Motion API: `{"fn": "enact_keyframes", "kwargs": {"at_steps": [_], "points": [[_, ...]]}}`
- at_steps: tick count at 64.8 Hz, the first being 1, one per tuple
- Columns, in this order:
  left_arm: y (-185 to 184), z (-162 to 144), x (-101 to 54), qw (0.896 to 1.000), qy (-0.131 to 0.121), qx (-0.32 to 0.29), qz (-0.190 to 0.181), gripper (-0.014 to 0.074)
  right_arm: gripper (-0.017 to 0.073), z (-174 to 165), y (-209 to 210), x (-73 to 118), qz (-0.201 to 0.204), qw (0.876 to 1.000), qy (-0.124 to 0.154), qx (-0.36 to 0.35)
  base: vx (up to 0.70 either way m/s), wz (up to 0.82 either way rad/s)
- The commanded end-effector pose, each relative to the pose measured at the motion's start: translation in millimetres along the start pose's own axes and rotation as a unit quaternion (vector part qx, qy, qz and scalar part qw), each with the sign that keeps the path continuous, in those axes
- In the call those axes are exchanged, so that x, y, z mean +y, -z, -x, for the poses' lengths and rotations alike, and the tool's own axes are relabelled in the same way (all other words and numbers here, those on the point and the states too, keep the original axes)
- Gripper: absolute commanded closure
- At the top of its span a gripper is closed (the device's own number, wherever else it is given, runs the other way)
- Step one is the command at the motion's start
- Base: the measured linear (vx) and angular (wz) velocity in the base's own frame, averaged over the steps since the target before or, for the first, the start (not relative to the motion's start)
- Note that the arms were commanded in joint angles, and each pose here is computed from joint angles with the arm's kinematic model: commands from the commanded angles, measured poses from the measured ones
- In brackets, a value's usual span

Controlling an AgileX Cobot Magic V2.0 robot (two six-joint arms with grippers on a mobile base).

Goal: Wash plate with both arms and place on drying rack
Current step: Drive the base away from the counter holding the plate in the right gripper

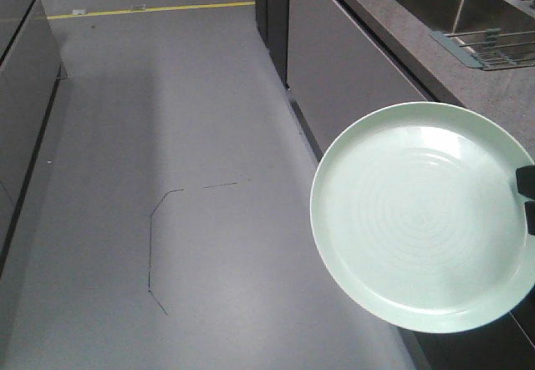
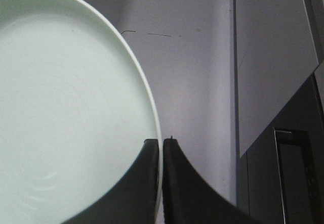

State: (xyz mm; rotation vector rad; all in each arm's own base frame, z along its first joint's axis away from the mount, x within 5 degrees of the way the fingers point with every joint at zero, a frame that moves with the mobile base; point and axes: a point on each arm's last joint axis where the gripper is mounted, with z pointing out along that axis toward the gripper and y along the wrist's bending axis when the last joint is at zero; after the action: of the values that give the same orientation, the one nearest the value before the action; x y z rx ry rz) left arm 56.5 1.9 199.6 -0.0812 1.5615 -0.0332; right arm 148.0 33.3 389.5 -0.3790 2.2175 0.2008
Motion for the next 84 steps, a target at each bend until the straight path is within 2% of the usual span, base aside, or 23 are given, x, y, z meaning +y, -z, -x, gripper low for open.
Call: {"fn": "enact_keyframes", "kwargs": {"at_steps": [1, 84], "points": [[0.4, -0.4, -0.7, 1.0, 0.006, -0.03, -0.008, 0.0599, 0.0566, 11.6, 8.3, -0.8, -0.009, 0.999, -0.002, -0.048, 0.06, 0.22], [0.4, -0.4, -0.7, 1.0, 0.006, -0.03, -0.008, 0.0599, 0.0566, 11.6, 8.3, -0.8, -0.009, 0.999, -0.002, -0.048, 0.08, 0.16]]}}
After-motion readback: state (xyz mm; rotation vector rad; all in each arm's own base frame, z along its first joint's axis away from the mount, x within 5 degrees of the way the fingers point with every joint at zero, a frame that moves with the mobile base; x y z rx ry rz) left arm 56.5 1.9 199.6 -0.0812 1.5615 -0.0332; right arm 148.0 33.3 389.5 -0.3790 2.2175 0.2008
